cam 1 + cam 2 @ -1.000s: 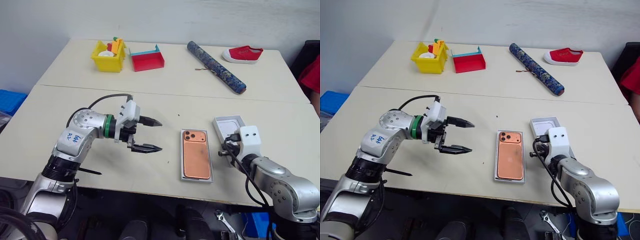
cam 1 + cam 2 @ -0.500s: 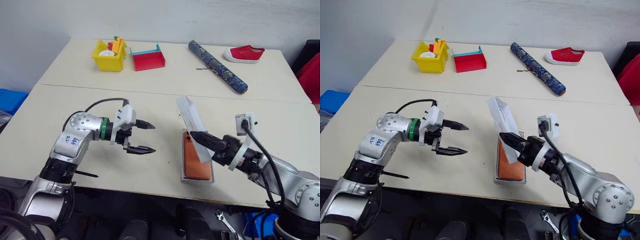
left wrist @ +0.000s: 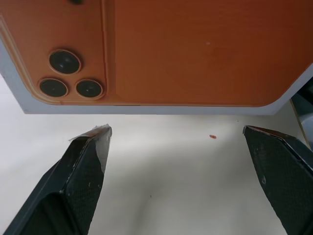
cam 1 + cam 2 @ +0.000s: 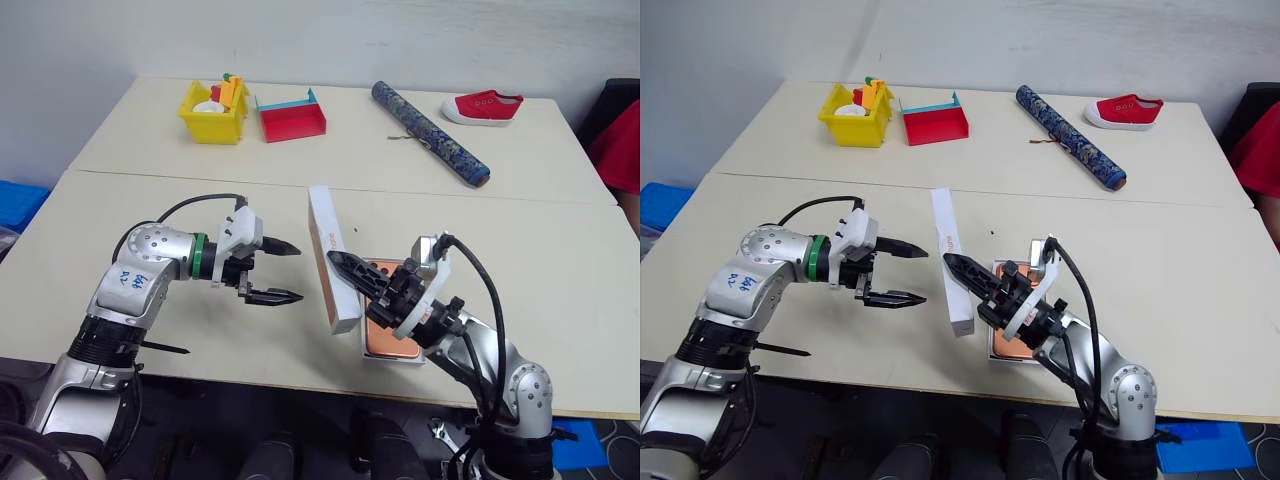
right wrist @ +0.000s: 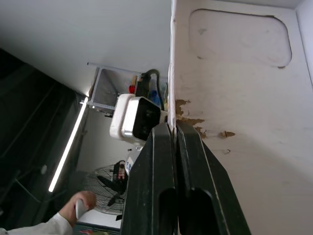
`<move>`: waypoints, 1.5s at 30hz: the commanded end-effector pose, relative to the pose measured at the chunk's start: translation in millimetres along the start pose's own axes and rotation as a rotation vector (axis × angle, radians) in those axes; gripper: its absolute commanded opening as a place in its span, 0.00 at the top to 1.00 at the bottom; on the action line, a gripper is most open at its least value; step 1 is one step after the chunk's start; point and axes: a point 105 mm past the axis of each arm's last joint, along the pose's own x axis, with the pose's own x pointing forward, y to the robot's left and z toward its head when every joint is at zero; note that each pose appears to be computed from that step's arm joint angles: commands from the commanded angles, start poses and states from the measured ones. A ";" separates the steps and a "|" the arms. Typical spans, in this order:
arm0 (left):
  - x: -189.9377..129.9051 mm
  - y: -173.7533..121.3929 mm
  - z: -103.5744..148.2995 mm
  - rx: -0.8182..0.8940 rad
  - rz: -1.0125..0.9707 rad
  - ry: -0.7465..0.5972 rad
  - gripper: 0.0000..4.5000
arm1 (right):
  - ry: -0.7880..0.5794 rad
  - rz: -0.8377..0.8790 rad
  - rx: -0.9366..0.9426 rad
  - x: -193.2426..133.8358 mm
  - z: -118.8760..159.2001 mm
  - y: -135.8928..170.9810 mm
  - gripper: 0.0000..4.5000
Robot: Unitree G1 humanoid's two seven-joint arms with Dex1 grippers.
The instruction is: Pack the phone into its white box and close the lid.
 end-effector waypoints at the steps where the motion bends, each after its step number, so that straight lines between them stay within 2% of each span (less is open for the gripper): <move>1: -7.4 0.0 10.7 0.043 0.031 -0.007 0.00 | 0.001 -0.006 0.050 -1.2 3.3 -9.2 1.00; 10: 8.0 -3.2 -5.9 -0.006 0.054 0.017 0.00 | 0.002 -0.094 0.068 -26.1 0.7 -36.1 1.00; 14: 23.9 -4.3 -11.5 -0.016 0.034 0.009 0.19 | -0.015 -0.114 0.078 -31.0 0.2 -40.4 1.00; 20: 53.1 -5.8 -10.5 -0.005 -0.029 -0.032 0.61 | -0.051 -0.135 0.052 -40.3 2.3 -43.0 1.00; 22: 64.9 -4.0 -7.6 0.007 -0.036 -0.046 0.68 | -0.058 -0.142 0.025 -43.8 2.8 -42.8 1.00; 25: 72.2 -2.7 -5.1 0.020 -0.046 -0.059 0.88 | -0.056 -0.145 0.009 -45.8 0.5 -42.4 1.00; 27: 75.6 -3.1 -3.7 0.025 -0.055 -0.064 1.00 | -0.048 -0.140 0.010 -47.9 -2.4 -41.1 0.90; 29: 79.1 -4.9 -1.2 0.028 -0.068 -0.074 1.00 | -0.040 -0.122 0.013 -51.3 -4.5 -36.1 0.78; 32: 82.1 -6.5 1.0 0.032 -0.081 -0.084 1.00 | -0.038 -0.125 -0.011 -55.0 -3.8 -32.2 0.54; 39: 94.1 -13.1 10.5 0.031 -0.120 -0.124 1.00 | 0.016 -0.193 -0.238 -88.4 7.2 -14.4 0.00; 45: 107.8 -16.7 14.1 0.037 -0.148 -0.142 1.00 | 0.160 -0.283 -0.520 -125.2 20.8 1.0 0.00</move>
